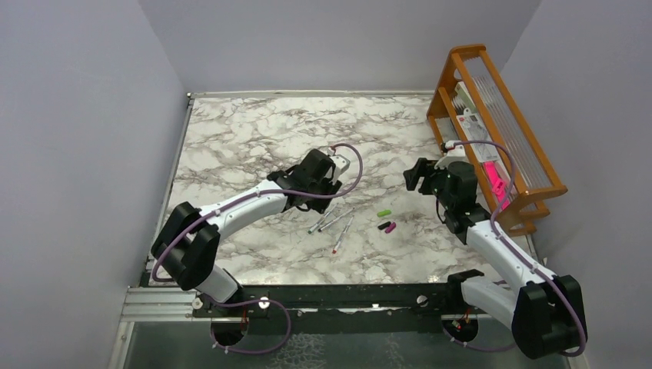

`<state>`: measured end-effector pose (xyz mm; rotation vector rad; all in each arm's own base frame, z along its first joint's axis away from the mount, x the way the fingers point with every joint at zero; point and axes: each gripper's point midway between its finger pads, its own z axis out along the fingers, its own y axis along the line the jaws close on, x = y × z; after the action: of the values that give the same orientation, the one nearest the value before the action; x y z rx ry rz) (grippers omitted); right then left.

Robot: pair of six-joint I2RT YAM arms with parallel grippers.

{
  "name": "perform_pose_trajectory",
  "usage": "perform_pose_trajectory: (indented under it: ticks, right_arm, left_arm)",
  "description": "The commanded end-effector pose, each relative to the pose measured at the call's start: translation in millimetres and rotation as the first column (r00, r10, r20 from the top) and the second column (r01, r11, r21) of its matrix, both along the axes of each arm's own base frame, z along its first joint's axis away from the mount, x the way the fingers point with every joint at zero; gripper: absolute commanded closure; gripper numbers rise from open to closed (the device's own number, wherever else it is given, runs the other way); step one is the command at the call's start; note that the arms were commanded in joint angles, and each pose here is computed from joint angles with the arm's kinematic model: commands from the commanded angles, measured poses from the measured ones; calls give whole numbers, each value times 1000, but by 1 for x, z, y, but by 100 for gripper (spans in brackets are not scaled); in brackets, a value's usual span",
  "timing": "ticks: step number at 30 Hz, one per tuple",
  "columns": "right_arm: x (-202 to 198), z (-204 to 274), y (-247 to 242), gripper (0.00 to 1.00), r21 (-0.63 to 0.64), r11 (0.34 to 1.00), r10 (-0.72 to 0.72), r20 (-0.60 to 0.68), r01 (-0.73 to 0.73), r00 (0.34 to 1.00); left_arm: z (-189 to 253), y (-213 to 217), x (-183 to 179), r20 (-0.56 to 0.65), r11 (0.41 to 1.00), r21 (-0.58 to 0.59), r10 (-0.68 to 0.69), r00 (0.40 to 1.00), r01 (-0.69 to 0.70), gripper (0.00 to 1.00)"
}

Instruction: Insert the pens into the pen caps

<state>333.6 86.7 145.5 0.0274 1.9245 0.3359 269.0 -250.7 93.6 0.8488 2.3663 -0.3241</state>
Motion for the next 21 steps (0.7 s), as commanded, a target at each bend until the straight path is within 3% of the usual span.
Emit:
perform_pose_trajectory:
  ticks: [1, 21]
  right_arm:
    - [-1, -6, 4, 30, 18, 1000, 16, -24, -16, 1000]
    - [-1, -15, 5, 30, 13, 1000, 23, -44, -22, 999]
  left_arm:
    - [-18, -2, -14, -60, 999, 32, -24, 998, 26, 56]
    - [-70, -9, -22, -144, 996, 73, -47, 988, 58, 56]
